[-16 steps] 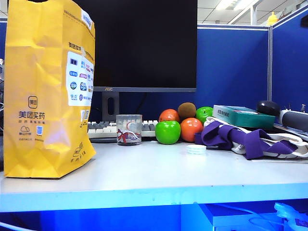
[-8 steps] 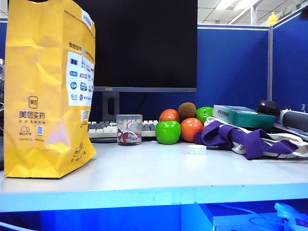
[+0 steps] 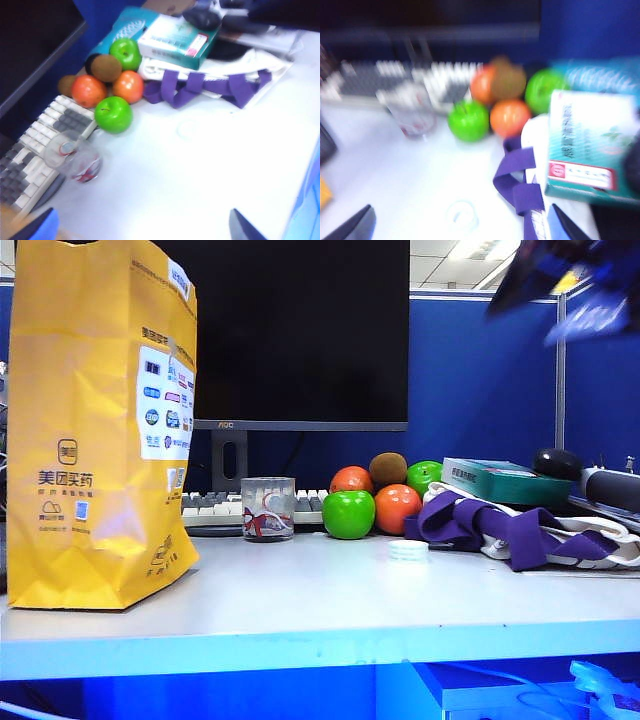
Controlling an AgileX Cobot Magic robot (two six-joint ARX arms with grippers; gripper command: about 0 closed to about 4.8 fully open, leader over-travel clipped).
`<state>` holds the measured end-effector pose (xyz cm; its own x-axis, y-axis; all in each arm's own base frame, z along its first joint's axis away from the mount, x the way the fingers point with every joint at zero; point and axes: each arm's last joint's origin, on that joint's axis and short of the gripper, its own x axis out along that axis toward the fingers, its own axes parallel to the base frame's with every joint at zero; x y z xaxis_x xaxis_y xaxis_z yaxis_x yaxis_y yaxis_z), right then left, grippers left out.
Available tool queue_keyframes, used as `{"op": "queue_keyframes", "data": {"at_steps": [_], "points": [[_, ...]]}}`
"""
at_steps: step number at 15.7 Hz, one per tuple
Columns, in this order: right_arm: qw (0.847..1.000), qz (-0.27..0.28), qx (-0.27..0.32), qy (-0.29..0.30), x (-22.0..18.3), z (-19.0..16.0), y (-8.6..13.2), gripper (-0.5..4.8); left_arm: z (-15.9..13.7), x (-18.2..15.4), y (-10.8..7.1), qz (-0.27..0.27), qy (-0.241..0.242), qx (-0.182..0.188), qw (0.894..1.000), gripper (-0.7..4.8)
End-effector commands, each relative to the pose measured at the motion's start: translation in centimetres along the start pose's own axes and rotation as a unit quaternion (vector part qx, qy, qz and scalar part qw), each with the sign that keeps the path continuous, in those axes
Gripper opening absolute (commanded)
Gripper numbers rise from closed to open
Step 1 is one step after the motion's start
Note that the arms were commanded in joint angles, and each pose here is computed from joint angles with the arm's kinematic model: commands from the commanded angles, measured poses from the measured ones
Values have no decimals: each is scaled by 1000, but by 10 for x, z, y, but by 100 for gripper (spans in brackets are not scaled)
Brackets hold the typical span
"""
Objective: Pick up the transparent tape and throw it into the yellow paper bag.
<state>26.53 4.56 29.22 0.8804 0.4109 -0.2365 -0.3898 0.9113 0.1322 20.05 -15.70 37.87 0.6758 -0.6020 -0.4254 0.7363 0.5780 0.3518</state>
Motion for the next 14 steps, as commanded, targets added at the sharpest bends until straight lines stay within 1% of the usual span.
{"op": "queue_keyframes", "data": {"at_steps": [1,2,3,4,6,7,9,11,14], "points": [[998,18,-16,60,44,7,-9,479,5,19,-19,10,22,-15,1000,479],[997,26,-12,74,60,7,-12,479,7,26,-29,-8,23,-35,999,479],[996,28,-11,86,71,7,-15,479,8,31,-35,-16,26,-49,998,479],[994,35,-7,102,83,6,-15,479,7,37,-36,-19,28,-65,997,479],[991,46,-9,123,108,3,-17,479,10,51,-45,-59,9,-75,995,479],[989,53,-10,136,117,1,-18,479,11,56,-48,-65,3,-83,994,479],[985,60,-7,160,133,-9,-18,479,9,64,-49,-67,9,-87,994,479],[977,69,6,204,150,-30,-21,479,4,74,-54,-116,20,-96,988,479],[969,82,4,234,161,-47,-14,479,3,75,-56,-133,21,-97,986,479]]}}
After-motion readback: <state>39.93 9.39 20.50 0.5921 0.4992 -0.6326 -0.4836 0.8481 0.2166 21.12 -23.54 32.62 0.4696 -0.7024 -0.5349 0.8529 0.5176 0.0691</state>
